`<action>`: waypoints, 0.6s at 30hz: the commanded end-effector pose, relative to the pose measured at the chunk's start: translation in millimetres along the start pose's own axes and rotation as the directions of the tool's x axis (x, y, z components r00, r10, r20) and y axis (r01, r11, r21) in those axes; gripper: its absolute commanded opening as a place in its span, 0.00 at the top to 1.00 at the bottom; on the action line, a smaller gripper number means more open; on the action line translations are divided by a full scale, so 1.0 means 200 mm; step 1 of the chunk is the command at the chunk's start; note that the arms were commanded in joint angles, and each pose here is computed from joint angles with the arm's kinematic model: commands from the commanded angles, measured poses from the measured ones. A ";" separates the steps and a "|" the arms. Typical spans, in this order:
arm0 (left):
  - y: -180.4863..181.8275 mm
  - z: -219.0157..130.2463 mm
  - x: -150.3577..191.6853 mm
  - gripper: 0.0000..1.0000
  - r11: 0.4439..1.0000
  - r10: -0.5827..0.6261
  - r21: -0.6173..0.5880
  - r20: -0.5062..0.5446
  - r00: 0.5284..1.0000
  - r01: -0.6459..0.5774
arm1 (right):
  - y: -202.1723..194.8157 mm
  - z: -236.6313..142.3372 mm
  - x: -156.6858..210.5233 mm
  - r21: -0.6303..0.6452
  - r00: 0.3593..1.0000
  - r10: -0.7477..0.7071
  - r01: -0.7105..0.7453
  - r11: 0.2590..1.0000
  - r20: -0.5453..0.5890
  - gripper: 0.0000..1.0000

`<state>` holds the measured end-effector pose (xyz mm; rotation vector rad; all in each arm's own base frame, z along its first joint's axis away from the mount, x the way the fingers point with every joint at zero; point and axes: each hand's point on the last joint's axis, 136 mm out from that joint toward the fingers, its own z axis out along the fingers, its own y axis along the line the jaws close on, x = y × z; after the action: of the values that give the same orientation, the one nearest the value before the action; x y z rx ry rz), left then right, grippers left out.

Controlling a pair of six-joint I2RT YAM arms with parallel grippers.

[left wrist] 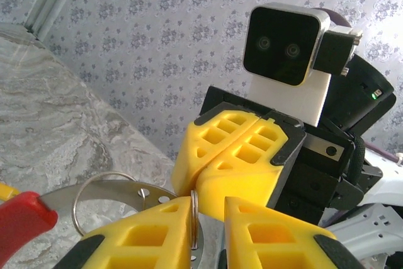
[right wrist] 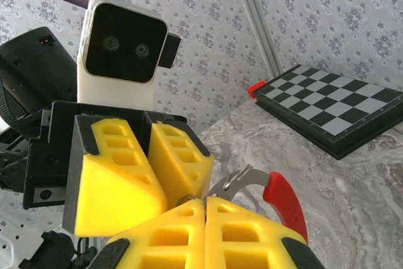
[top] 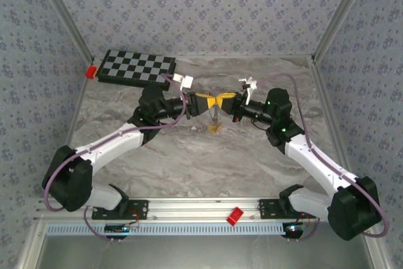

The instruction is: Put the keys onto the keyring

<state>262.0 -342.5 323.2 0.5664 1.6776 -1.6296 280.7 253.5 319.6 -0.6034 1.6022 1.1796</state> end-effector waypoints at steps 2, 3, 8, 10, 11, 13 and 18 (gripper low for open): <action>-0.11 0.01 -0.01 0.83 0.995 0.054 0.090 -0.012 0.998 -0.053 | -0.02 -0.01 -0.01 0.017 1.000 0.003 -0.003 1.000 0.011 1.00; -0.11 0.01 -0.01 0.83 0.995 0.054 0.090 -0.012 0.998 -0.053 | -0.02 -0.01 0.00 0.018 1.000 0.004 -0.004 1.000 0.011 1.00; -0.12 0.00 -0.01 0.84 0.994 0.061 0.092 -0.007 0.998 -0.060 | -0.03 -0.01 0.00 0.022 1.000 0.005 -0.005 1.000 0.009 1.00; -0.12 0.00 -0.01 0.85 0.993 0.064 0.098 -0.004 0.998 -0.063 | -0.02 -0.01 0.01 0.018 1.000 0.006 -0.006 1.000 0.007 1.00; -0.13 0.00 -0.01 0.86 0.993 0.065 0.100 -0.001 0.998 -0.064 | -0.03 -0.01 0.01 0.019 1.000 0.007 -0.007 1.000 0.006 1.00; -0.14 0.00 -0.02 0.88 0.992 0.068 0.106 0.003 0.998 -0.068 | -0.02 -0.01 0.01 0.020 1.000 0.007 -0.008 1.000 0.008 1.00; -0.12 0.00 -0.01 1.00 0.993 0.068 0.094 -0.003 0.998 -0.067 | -0.02 -0.01 0.00 0.016 1.000 0.006 -0.006 1.000 0.010 1.00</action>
<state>262.2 -342.2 320.5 0.5666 1.6832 -1.6303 280.3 253.2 317.6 -0.6030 1.6042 1.1798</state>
